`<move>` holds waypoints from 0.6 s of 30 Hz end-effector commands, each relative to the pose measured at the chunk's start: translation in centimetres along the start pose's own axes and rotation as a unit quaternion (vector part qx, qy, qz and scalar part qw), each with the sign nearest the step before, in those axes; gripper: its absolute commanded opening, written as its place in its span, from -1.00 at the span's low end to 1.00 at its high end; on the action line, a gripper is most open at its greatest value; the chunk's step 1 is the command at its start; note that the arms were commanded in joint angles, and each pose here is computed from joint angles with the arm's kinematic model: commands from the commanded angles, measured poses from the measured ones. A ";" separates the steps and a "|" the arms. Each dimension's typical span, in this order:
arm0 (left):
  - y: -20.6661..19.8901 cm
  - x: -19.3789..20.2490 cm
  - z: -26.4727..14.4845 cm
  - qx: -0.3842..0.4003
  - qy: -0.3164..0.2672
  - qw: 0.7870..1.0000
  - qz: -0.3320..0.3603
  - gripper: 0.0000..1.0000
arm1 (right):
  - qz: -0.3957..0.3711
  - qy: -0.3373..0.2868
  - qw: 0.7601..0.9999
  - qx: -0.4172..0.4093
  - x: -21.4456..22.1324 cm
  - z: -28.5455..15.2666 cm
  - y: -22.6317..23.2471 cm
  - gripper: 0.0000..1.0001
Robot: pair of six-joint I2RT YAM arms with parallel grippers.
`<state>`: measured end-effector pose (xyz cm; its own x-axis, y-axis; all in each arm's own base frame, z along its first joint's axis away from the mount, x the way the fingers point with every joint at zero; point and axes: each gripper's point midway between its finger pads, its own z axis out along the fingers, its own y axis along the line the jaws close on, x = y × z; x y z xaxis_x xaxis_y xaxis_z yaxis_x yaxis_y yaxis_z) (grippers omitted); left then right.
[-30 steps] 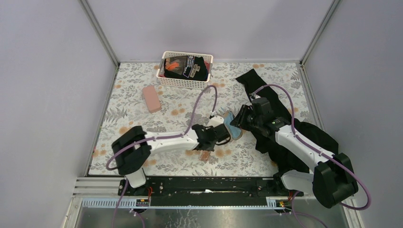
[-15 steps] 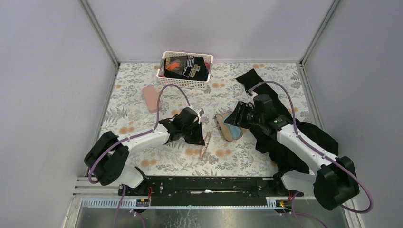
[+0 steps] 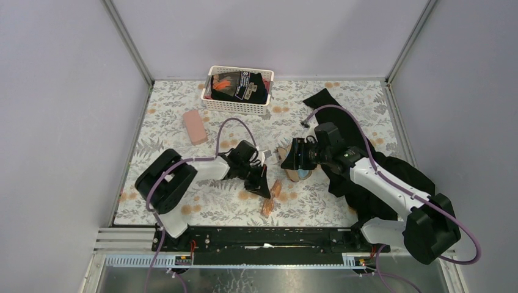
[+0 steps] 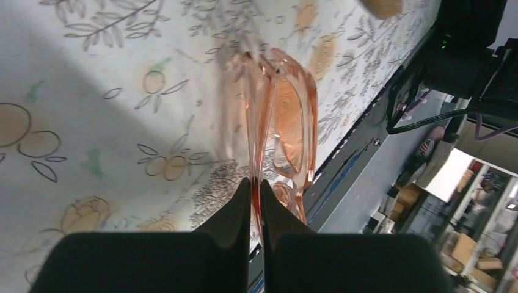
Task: Organize the sunglasses
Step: Place the sunglasses at the center of the board.
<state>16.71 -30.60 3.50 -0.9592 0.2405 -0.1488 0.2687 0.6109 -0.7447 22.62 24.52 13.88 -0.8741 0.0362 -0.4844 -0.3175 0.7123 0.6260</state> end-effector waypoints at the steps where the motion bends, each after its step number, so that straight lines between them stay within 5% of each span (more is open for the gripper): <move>1: 0.8 -0.3 0.8 0.027 0.001 1.000 -0.013 -1.00 | -0.039 -0.027 0.999 0.010 -1.9 -1.2 0.7 0.15; 4: 1.6 -0.6 1.0 0.009 -0.007 1.000 -0.029 -1.00 | -0.039 -0.023 0.999 0.014 -1.7 -1.1 0.5 0.15; 9: 3.1 -1.4 0.8 -0.046 -0.020 0.998 -0.034 -0.36 | -0.038 -0.024 0.999 0.015 -1.7 -1.0 0.4 0.16; 12: 3.7 -1.5 0.4 -0.071 -0.019 0.997 -0.033 -0.18 | -0.044 -0.024 0.999 0.015 -1.8 -1.1 0.5 0.17; 18: 3.5 -2.7 -2.4 -0.123 -0.044 0.991 -0.023 -0.14 | -0.057 -0.011 0.998 0.021 -1.6 -1.4 0.4 0.18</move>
<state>19.07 -29.91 2.54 -0.9757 0.1719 -0.1356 0.2175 0.6909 -0.6894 22.82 23.68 13.85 -0.8571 -0.0132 -0.5151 -0.3514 0.7461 0.5656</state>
